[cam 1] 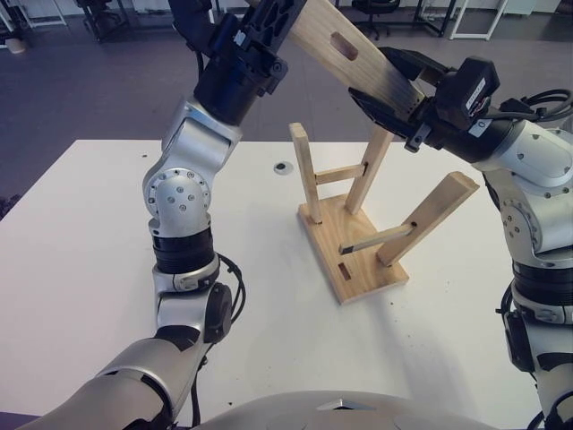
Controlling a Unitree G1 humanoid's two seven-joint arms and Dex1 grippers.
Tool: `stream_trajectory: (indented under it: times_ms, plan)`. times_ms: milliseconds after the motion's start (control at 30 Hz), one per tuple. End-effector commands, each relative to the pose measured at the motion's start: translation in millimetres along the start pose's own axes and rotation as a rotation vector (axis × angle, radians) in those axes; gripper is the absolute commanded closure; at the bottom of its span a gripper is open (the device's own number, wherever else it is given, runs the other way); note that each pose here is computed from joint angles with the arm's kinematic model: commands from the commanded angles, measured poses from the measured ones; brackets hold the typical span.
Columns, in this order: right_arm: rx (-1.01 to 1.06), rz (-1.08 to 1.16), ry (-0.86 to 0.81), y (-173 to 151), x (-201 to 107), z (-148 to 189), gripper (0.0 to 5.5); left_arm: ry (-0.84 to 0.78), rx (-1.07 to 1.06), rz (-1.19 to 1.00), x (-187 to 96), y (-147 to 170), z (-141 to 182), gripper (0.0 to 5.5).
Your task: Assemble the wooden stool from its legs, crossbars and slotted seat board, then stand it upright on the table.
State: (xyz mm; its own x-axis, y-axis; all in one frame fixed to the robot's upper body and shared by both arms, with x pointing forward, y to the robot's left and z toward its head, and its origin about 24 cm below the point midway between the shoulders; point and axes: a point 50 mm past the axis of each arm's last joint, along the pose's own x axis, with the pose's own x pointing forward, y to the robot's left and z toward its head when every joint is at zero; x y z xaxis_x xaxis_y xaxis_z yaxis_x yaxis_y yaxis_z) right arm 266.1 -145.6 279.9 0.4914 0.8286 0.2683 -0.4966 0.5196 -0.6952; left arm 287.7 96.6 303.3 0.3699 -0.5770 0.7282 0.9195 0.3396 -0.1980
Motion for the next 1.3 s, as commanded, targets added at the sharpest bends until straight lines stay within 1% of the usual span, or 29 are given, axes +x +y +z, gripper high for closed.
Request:
stream_trajectory:
  times_ms: [33, 100, 133, 200, 300, 400, 433, 467, 500, 533, 600, 667, 700, 767, 800, 900, 1033, 1100, 1167, 1233, 1300]
  plan:
    - [-0.045, -0.019, -0.021, -5, 3, 6, 3.43, 0.009, 0.013, 0.024, -3, 2, 1, 4.30]
    - [-0.053, -0.027, -0.022, -5, 4, 6, 3.43, 0.009, 0.014, 0.032, -3, 3, 1, 4.34]
    - [-0.063, -0.037, -0.014, -6, 4, 5, 3.04, 0.007, 0.008, 0.038, -3, 3, 1, 4.34]
    - [-0.078, -0.040, 0.000, -6, 5, 3, 2.67, 0.003, 0.013, 0.060, -5, 6, 3, 4.48]
    - [-0.110, -0.080, 0.020, -15, -1, 3, 2.03, 0.010, 0.039, 0.125, -17, 14, 11, 4.48]
    - [-0.162, -0.251, 0.114, -57, -26, 0, 1.99, 0.068, 0.025, 0.139, -39, 15, 17, 4.48]
    - [-0.123, -0.299, 0.179, -70, -40, -9, 1.99, 0.105, 0.018, 0.122, -50, 10, 18, 4.48]
    - [-0.064, -0.314, 0.233, -75, -53, -19, 1.99, 0.138, 0.013, 0.108, -58, 6, 18, 4.48]
    - [-0.010, -0.303, 0.315, -71, -70, -37, 1.99, 0.171, 0.010, 0.099, -66, 1, 17, 4.48]
    - [0.052, -0.275, 0.401, -59, -87, -59, 1.99, 0.208, 0.012, 0.102, -74, -3, 16, 4.48]
    - [0.177, -0.214, 0.565, -21, -117, -99, 1.99, 0.298, 0.044, 0.125, -87, -7, 9, 4.48]
    - [0.345, -0.220, 0.700, 26, -146, -138, 1.99, 0.377, 0.064, 0.170, -99, -9, -2, 4.48]
    - [0.395, -0.215, 0.794, 53, -160, -157, 1.99, 0.419, 0.075, 0.209, -106, -9, -9, 4.48]
    - [0.406, -0.145, 0.940, 103, -181, -178, 1.99, 0.407, 0.007, 0.361, -125, -4, -18, 4.48]
    - [0.390, -0.085, 0.965, 122, -184, -182, 1.99, 0.385, -0.036, 0.456, -134, 0, -20, 4.48]
    - [0.386, 0.035, 0.921, 153, -177, -180, 1.99, 0.350, -0.124, 0.657, -153, 6, -26, 4.48]
    - [0.475, 0.144, 0.707, 176, -146, -157, 1.99, 0.332, -0.162, 0.794, -166, 7, -26, 4.48]
    - [0.492, 0.168, 0.643, 180, -133, -149, 1.99, 0.326, -0.145, 0.844, -170, 10, -23, 4.48]
    - [0.506, 0.169, 0.595, 182, -120, -143, 1.99, 0.389, -0.083, 0.904, -179, 12, -26, 4.48]
    - [0.508, 0.173, 0.582, 183, -115, -142, 1.99, 0.440, -0.050, 0.962, -191, 14, -30, 4.48]
    - [0.507, 0.171, 0.574, 184, -111, -142, 1.99, 0.441, -0.063, 1.007, -198, 14, -35, 4.48]
